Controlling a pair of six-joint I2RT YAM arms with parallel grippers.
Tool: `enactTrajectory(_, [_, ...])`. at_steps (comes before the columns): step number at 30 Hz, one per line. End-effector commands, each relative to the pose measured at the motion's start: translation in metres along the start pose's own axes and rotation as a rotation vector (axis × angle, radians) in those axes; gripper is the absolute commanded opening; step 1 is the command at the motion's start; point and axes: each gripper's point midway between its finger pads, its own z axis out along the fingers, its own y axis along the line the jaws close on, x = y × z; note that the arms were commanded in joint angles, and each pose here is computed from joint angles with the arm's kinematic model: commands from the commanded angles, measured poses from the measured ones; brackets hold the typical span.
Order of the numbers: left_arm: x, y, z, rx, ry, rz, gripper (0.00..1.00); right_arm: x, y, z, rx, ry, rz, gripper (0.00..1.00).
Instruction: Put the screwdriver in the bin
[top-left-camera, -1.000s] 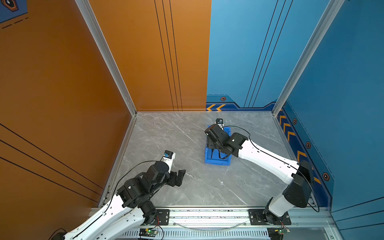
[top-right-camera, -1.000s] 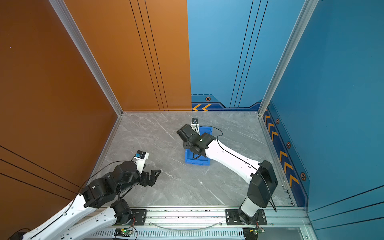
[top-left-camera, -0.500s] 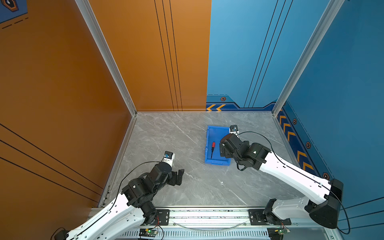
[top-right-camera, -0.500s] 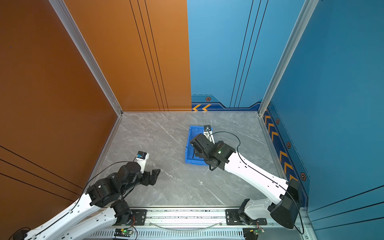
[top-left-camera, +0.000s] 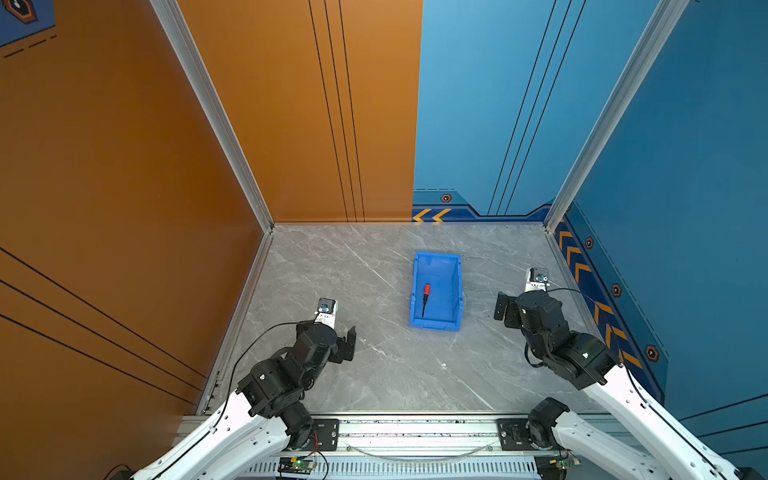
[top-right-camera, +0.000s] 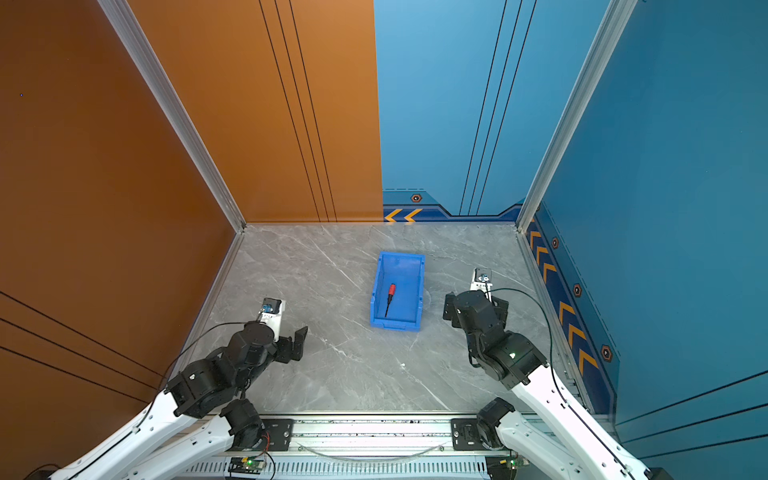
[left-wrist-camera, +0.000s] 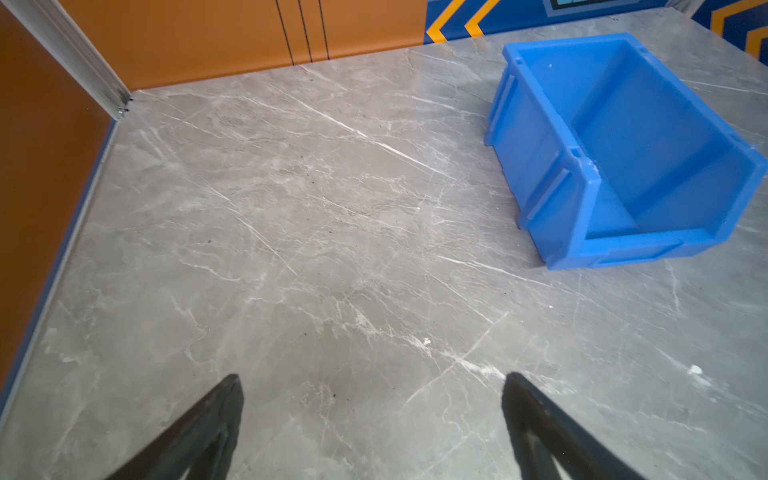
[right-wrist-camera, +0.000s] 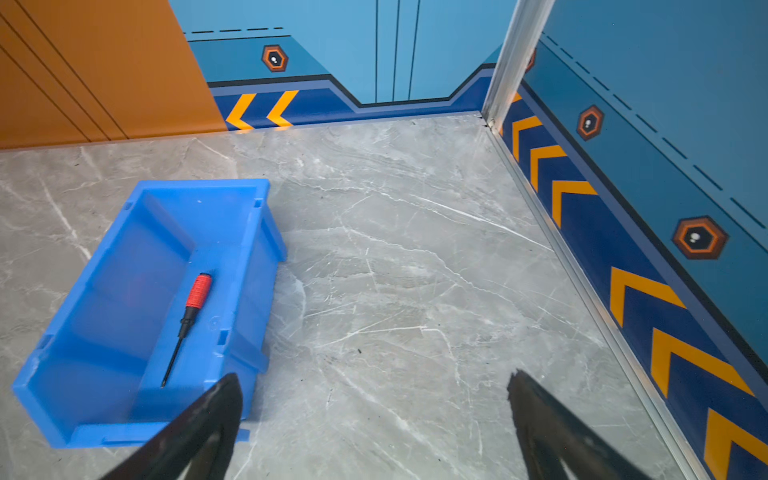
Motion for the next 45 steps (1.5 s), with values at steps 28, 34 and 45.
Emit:
enactTrajectory(28, [-0.01,0.081,0.118,-0.226,-0.124,0.081,0.98,0.059,-0.052,0.105,0.124,-0.197,-0.057,1.0])
enactTrajectory(34, [-0.002,0.084,0.143,-0.225,-0.144,0.03,0.98,0.06,-0.064,0.135,0.153,-0.149,-0.031,1.0])
enactTrajectory(45, [-0.002,0.083,0.174,-0.231,-0.104,0.076,0.98,0.044,-0.045,0.175,0.08,-0.151,-0.054,1.0])
